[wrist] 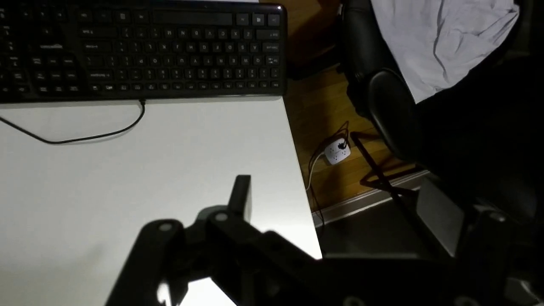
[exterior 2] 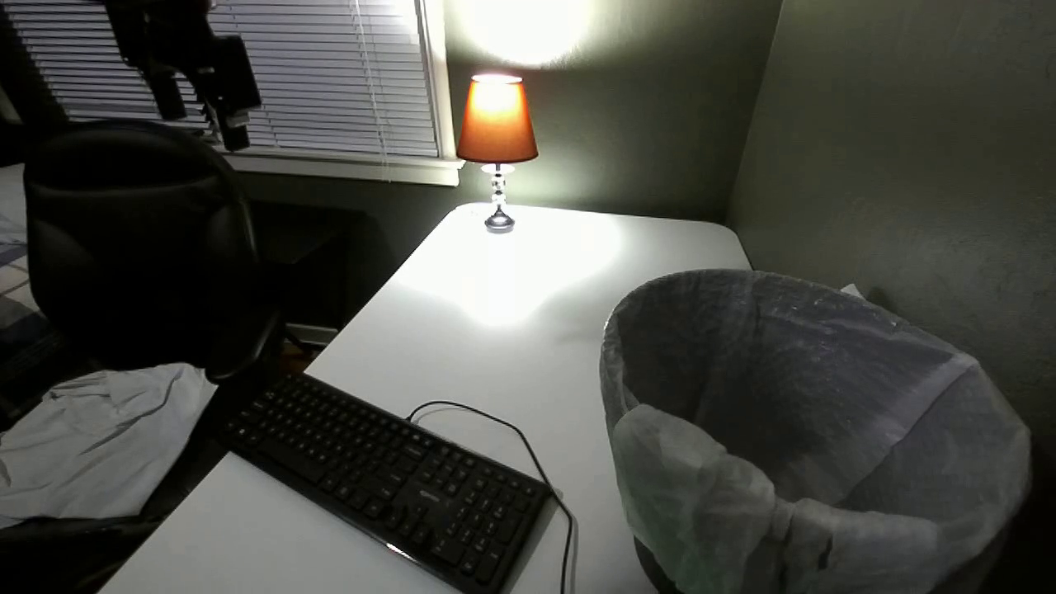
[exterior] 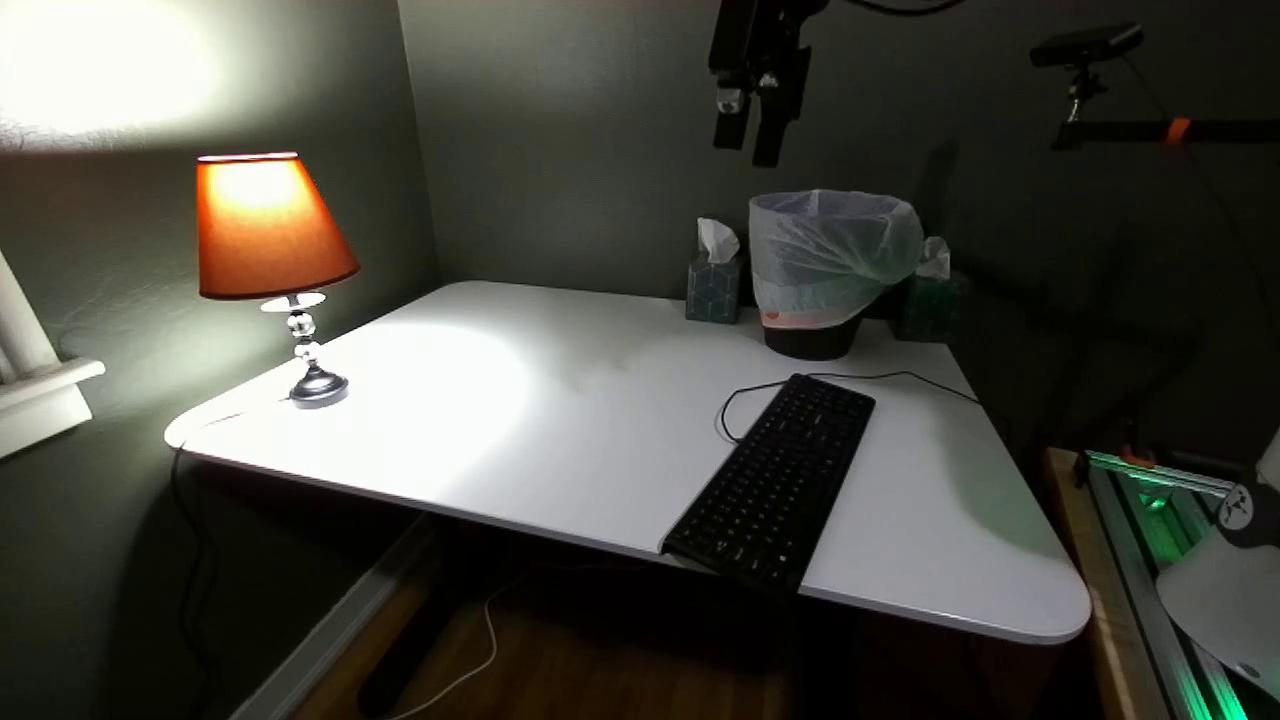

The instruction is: Press a key at the far left end of the keyboard

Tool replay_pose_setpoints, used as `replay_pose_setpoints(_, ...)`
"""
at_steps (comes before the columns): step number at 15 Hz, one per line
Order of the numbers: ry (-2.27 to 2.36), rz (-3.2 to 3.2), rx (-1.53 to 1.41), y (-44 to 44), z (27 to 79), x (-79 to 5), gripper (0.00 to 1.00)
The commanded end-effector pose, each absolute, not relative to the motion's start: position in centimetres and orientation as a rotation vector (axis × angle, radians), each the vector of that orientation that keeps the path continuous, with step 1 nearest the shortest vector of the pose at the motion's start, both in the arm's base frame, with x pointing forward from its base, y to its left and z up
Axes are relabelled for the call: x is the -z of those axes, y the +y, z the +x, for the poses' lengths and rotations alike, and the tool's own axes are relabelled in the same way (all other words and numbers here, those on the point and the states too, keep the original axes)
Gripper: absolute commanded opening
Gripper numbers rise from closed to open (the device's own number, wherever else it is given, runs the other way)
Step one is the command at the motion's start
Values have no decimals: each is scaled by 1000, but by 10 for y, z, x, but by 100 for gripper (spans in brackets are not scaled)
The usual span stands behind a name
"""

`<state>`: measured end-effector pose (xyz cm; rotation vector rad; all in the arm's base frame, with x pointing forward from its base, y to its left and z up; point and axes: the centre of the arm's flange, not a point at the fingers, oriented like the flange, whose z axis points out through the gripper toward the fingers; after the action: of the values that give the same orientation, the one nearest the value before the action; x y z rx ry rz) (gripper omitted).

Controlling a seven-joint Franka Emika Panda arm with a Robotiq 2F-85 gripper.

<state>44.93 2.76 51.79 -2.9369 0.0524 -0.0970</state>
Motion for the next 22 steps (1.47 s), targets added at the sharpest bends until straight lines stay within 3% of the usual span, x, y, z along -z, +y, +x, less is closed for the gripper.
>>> replay_pose_setpoints(1, 37, -2950, -66, 27, 468, -472, 100)
replay_pose_setpoints(11, 2, -2944, -415, 39, 482, -354, 100)
replay_pose_setpoints(22, -38, -2942, -592, 60, 495, -268, 100)
